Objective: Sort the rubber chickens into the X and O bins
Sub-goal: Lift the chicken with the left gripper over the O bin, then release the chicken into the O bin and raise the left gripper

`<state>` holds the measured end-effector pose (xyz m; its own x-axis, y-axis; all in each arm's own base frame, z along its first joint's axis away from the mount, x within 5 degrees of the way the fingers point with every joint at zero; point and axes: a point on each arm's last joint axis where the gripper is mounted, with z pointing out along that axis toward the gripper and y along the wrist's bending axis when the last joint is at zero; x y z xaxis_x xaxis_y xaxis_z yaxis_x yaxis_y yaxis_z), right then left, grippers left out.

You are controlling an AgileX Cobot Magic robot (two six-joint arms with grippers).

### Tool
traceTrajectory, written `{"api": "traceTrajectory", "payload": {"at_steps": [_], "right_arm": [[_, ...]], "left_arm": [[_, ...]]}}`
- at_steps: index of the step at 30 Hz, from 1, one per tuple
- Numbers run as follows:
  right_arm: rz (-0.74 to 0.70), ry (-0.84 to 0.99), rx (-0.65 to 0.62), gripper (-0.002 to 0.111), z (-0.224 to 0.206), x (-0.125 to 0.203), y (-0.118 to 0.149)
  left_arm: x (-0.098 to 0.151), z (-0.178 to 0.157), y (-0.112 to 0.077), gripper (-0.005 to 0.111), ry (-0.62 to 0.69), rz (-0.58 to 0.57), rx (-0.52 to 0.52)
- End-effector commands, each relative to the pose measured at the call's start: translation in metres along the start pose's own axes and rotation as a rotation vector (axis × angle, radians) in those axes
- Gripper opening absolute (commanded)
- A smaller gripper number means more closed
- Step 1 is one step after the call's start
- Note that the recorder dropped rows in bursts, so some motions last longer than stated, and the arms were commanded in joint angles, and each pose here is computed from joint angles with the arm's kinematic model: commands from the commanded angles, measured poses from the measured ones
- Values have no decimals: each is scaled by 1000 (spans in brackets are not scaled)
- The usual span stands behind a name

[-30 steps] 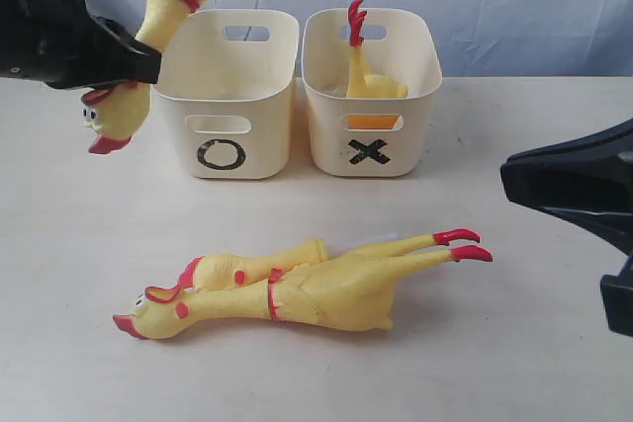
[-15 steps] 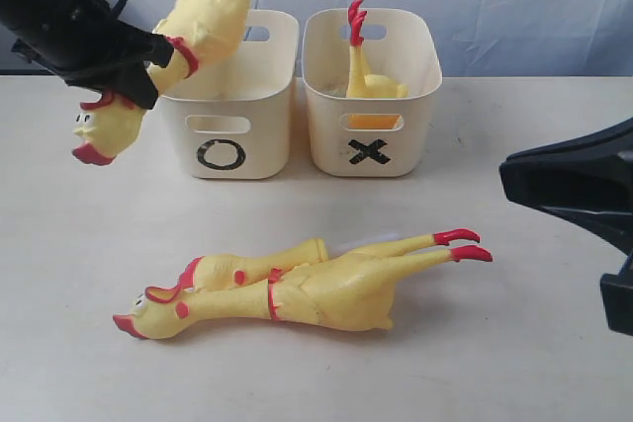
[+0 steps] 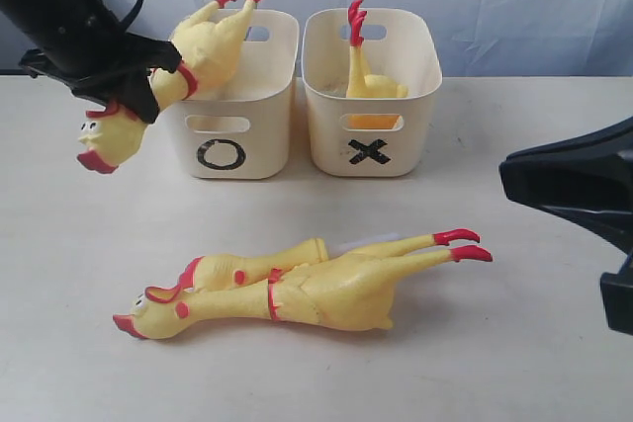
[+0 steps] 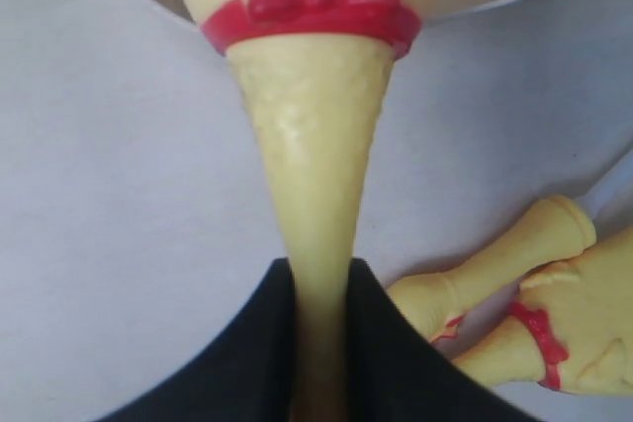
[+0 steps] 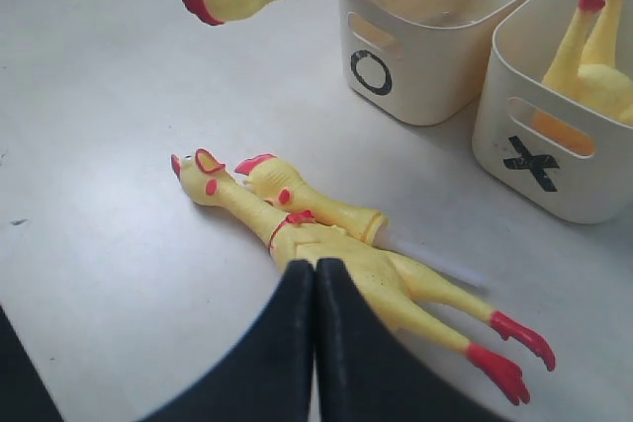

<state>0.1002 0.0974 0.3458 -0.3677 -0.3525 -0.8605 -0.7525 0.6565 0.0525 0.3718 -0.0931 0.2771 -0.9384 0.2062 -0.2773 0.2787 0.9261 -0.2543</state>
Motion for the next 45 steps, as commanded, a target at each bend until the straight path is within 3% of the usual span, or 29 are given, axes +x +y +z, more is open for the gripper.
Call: {"api": "traceTrajectory", "payload": {"at_steps": [1, 7, 16, 25, 30, 39, 45], "right_arm": [[-3, -18, 3, -1, -1, -1, 0], [-3, -18, 3, -1, -1, -1, 0], [-3, -18, 3, -1, -1, -1, 0], [-3, -16, 2, -1, -1, 0, 0], [-3, -16, 2, -1, -1, 0, 0], [-3, -14, 1, -1, -1, 0, 0], [-3, -14, 1, -1, -1, 0, 0]], "left_arm": [[-4, 1, 1, 0, 13, -16, 7], [-7, -3, 0, 4, -9, -12, 5], [-13, -10, -2, 33, -50, -29, 3], [-19, -16, -3, 35, -107, -26, 5], [-24, -23, -4, 36, -179, -9, -5], [-29, -47, -10, 65, -326, 20, -9], [-30, -69, -15, 66, -443, 70, -29]]}}
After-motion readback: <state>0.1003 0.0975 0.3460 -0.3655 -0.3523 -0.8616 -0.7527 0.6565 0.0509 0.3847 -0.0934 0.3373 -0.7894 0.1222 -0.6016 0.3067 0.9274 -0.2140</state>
